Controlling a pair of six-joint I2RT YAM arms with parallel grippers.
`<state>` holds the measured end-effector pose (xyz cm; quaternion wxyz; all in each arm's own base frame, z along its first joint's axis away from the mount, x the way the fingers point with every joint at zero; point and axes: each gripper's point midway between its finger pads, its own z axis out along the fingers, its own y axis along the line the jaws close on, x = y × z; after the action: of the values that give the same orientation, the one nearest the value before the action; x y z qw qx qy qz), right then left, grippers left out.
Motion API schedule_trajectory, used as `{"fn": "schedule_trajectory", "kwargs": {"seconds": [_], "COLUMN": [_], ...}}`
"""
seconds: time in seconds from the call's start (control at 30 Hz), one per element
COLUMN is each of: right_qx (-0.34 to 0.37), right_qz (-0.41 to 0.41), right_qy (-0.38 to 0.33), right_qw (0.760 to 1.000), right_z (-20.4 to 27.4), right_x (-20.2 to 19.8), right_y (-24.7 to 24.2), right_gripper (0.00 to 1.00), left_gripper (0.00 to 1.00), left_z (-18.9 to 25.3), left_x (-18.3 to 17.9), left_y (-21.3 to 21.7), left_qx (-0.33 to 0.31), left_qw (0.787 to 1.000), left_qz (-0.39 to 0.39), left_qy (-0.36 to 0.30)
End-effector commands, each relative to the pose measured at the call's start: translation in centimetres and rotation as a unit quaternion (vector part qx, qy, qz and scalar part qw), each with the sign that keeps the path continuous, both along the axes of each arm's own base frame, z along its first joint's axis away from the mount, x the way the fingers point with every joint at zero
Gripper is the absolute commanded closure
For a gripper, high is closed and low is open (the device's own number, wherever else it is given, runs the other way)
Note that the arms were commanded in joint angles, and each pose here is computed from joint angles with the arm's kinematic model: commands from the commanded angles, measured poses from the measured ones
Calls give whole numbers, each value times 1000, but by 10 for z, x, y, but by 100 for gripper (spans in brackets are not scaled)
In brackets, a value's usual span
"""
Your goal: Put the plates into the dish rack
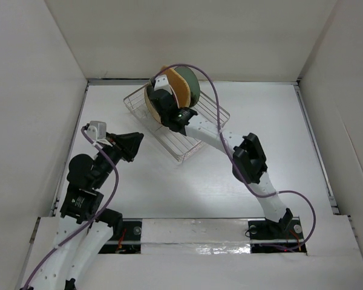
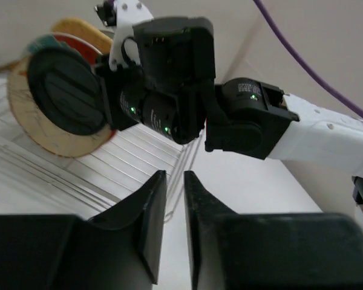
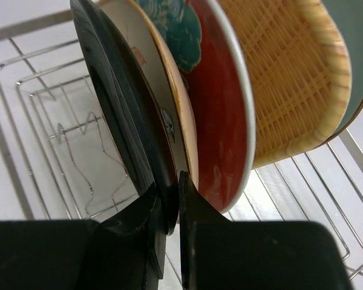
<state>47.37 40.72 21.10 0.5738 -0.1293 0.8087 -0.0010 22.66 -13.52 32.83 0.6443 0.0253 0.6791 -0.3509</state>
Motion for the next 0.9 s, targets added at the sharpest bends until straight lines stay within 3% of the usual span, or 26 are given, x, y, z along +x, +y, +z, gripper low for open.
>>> {"fn": "schedule_trajectory", "kwargs": {"seconds": [0.0, 0.1, 0.5, 0.57, 0.73, 0.87], "right_qx": [8, 0, 1, 8, 23, 68], "right_qz": [-41, -32, 4, 8, -4, 29], "right_qy": [-53, -40, 24, 26, 7, -14], "right_qw": [998, 999, 1000, 1000, 1000, 997], "right_z": [46, 26, -60, -61, -35, 22], "right_x": [7, 7, -14, -20, -26, -44], "right_y": [-7, 4, 39, 43, 36, 37], "right_gripper": [100, 100, 97, 90, 38, 25], "left_gripper": [80, 73, 71, 71, 71, 70], "left_z": [-2, -8, -18, -18, -19, -20], "left_x": [4, 6, 13, 13, 13, 15], "left_y": [26, 31, 35, 35, 36, 41], "left_qx": [38, 42, 54, 54, 55, 55], "left_qw": [996, 994, 993, 993, 992, 991], "left_qz": [73, 91, 105, 105, 108, 124], "left_qy": [-21, -31, -22, -21, -20, -19]}}
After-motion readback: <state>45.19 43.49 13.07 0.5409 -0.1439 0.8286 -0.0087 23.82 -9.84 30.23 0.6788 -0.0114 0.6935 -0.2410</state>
